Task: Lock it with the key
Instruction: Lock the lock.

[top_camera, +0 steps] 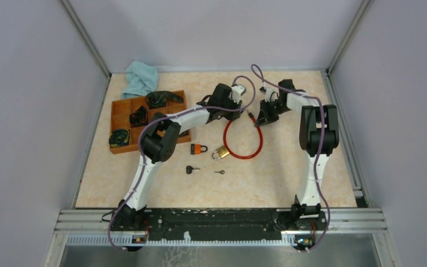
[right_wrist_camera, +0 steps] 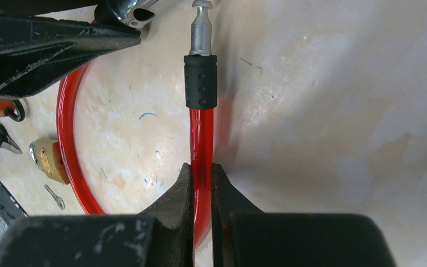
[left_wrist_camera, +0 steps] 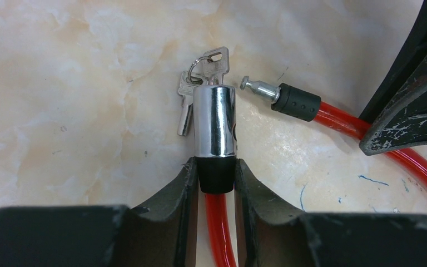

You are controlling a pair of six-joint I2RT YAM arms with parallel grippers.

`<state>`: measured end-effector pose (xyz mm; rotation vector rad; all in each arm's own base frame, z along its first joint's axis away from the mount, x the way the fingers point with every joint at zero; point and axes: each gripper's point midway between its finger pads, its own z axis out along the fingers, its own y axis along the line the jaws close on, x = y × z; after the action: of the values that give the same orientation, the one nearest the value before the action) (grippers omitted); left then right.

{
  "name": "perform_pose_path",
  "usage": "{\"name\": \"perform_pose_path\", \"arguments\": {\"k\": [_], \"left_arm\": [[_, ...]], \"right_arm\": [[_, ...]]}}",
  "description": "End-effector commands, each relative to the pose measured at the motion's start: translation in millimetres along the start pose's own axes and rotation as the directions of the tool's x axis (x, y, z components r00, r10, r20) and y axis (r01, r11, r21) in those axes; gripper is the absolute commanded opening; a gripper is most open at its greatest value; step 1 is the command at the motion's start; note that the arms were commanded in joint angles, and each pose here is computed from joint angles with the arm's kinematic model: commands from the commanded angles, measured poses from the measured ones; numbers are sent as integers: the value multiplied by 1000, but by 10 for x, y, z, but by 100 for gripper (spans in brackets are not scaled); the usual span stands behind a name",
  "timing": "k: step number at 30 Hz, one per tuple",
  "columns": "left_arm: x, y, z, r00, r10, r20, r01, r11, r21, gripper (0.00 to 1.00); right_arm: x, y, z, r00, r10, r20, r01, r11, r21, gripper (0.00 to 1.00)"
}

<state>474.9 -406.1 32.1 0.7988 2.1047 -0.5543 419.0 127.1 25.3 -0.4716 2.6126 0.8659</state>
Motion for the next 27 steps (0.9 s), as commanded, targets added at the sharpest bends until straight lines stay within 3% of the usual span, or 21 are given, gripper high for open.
{"name": "perform_pose_path", "arguments": {"k": [1, 13, 27], "left_arm": [[571, 121, 93, 990, -34, -140, 30, 999, -34, 0], [525, 88, 86, 990, -32, -138, 29, 999, -19, 0], [644, -18, 71, 988, 4, -156, -2, 1000, 10, 0]], "right_arm": [[79, 17, -72, 1000, -19, -13, 20, 999, 27, 0], [150, 329, 20, 998, -54, -27, 50, 989, -137, 0], [6, 376, 93, 1000, -22, -15, 19, 987, -159, 0]]}}
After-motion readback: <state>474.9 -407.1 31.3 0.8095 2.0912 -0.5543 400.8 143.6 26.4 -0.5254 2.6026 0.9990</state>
